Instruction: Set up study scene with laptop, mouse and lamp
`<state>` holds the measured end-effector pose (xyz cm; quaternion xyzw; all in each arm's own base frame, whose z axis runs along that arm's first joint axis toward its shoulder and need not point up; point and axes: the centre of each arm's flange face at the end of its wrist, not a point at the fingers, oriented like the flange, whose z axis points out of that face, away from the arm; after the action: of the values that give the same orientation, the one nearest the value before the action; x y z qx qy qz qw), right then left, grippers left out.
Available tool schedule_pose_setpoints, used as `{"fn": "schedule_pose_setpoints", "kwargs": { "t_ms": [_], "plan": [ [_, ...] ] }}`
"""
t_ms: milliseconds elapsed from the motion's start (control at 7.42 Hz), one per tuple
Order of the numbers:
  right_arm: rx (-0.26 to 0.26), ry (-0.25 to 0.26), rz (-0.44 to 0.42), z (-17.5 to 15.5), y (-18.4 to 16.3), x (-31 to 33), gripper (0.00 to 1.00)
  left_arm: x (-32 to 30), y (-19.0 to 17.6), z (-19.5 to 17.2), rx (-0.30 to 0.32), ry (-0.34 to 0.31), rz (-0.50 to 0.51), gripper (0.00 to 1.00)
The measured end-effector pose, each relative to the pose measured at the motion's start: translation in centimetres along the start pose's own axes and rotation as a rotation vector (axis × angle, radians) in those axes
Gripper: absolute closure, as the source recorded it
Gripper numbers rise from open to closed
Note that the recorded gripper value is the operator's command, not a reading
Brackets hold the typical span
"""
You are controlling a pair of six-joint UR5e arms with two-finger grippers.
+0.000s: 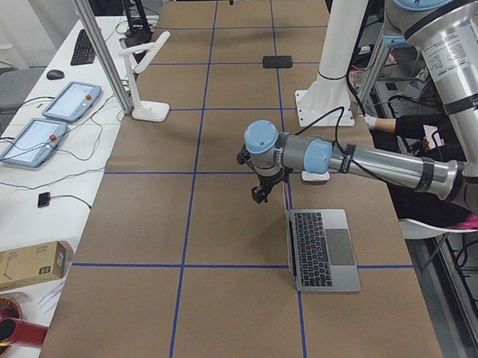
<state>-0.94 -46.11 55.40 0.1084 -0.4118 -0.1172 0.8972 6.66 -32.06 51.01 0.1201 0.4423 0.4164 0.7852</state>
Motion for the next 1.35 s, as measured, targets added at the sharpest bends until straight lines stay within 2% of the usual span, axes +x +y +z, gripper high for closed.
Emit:
{"fn": "schedule_pose_setpoints", "kwargs": {
  "t_ms": [808, 1347],
  "plan": [
    [0.002, 0.004, -0.003, 0.0, -0.1, 0.0, 0.0, 1.3, -1.1, 3.3, -0.082, 0.048, 0.197, 0.01],
    [0.003, 0.009, -0.004, 0.0, -0.2, 0.0, 0.0, 1.1, -0.9, 4.2, -0.139, 0.015, 0.32, 0.04]
  ]
}}
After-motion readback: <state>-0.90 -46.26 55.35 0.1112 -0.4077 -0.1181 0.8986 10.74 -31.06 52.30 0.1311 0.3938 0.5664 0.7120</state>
